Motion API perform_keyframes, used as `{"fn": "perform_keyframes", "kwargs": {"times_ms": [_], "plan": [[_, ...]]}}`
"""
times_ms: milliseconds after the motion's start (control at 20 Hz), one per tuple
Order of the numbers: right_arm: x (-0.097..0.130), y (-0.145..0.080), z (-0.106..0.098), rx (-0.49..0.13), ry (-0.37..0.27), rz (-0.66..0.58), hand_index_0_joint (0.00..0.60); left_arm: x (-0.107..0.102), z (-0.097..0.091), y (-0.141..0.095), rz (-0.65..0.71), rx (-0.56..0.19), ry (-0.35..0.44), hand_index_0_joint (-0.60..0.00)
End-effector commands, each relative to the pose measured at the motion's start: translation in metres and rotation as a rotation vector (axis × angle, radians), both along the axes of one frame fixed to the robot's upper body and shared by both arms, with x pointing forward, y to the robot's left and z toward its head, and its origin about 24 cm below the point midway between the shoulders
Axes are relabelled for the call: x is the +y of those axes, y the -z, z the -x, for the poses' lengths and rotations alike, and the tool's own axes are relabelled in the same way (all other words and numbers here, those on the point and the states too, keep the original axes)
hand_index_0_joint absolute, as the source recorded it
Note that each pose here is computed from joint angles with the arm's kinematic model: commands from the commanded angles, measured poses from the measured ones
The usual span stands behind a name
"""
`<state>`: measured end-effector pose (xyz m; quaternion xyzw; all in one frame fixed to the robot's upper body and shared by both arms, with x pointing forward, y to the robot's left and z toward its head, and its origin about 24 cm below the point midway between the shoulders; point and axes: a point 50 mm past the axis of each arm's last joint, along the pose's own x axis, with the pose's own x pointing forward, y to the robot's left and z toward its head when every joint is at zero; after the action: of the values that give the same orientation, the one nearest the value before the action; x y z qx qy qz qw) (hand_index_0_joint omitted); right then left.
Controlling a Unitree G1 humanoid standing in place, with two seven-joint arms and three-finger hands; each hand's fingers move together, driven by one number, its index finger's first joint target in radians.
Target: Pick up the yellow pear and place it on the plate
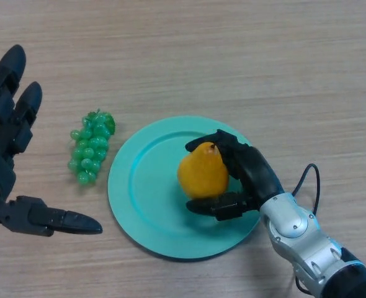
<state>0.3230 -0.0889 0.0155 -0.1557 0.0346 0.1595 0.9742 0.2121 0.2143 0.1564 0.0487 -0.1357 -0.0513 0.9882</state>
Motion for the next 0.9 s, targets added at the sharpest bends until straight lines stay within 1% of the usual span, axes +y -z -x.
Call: {"fn": "perform_keyframes", "kwargs": {"times_ms": [50,100,150,200,250,300,350,400,450,550,600,650,750,850,900], "plan": [[0.008,-0.048,-0.018,-0.222,-0.024,-0.074,0.350,0.005,0.010,-0.028,-0.059,-0.200,-0.015,0.000],[0.008,-0.049,-0.018,-0.227,-0.026,-0.077,0.251,0.006,0.010,-0.028,-0.059,-0.206,-0.019,0.000],[0.009,-0.053,-0.018,-0.236,-0.029,-0.088,0.100,0.006,0.012,-0.027,-0.062,-0.215,-0.027,0.000],[0.008,-0.060,-0.017,-0.237,-0.032,-0.126,0.019,0.006,0.012,-0.027,-0.065,-0.212,-0.029,0.000],[0.006,-0.069,-0.015,-0.235,-0.038,-0.181,0.000,0.006,0.012,-0.026,-0.067,-0.208,-0.029,0.000],[0.004,-0.079,-0.013,-0.232,-0.046,-0.222,0.000,0.006,0.011,-0.025,-0.072,-0.204,-0.028,0.000],[0.001,-0.091,-0.011,-0.259,-0.058,-0.253,0.000,0.006,0.011,-0.025,-0.079,-0.196,-0.024,0.000],[-0.003,-0.102,-0.009,-0.297,-0.072,-0.256,0.000,0.005,0.012,-0.024,-0.079,-0.190,-0.020,0.000],[-0.008,-0.116,-0.006,-0.351,-0.079,-0.260,0.000,0.005,0.013,-0.024,-0.079,-0.187,-0.017,0.000],[-0.022,-0.138,0.011,-0.404,-0.095,-0.286,0.000,0.006,0.015,-0.026,-0.075,-0.187,-0.011,0.000],[-0.029,-0.145,0.020,-0.418,-0.098,-0.288,0.000,0.007,0.015,-0.026,-0.075,-0.185,-0.012,0.000],[-0.037,-0.151,0.031,-0.437,-0.097,-0.285,0.000,0.006,0.014,-0.026,-0.077,-0.185,-0.011,0.000],[-0.052,-0.156,0.048,-0.440,-0.074,-0.277,0.000,0.004,0.011,-0.027,-0.073,-0.193,-0.005,0.000],[-0.065,-0.160,0.068,-0.451,-0.038,-0.263,0.000,0.000,0.009,-0.028,-0.070,-0.175,0.008,0.000],[-0.068,-0.160,0.077,-0.453,-0.026,-0.262,0.000,-0.004,0.008,-0.027,-0.050,-0.158,0.024,0.000]]}}
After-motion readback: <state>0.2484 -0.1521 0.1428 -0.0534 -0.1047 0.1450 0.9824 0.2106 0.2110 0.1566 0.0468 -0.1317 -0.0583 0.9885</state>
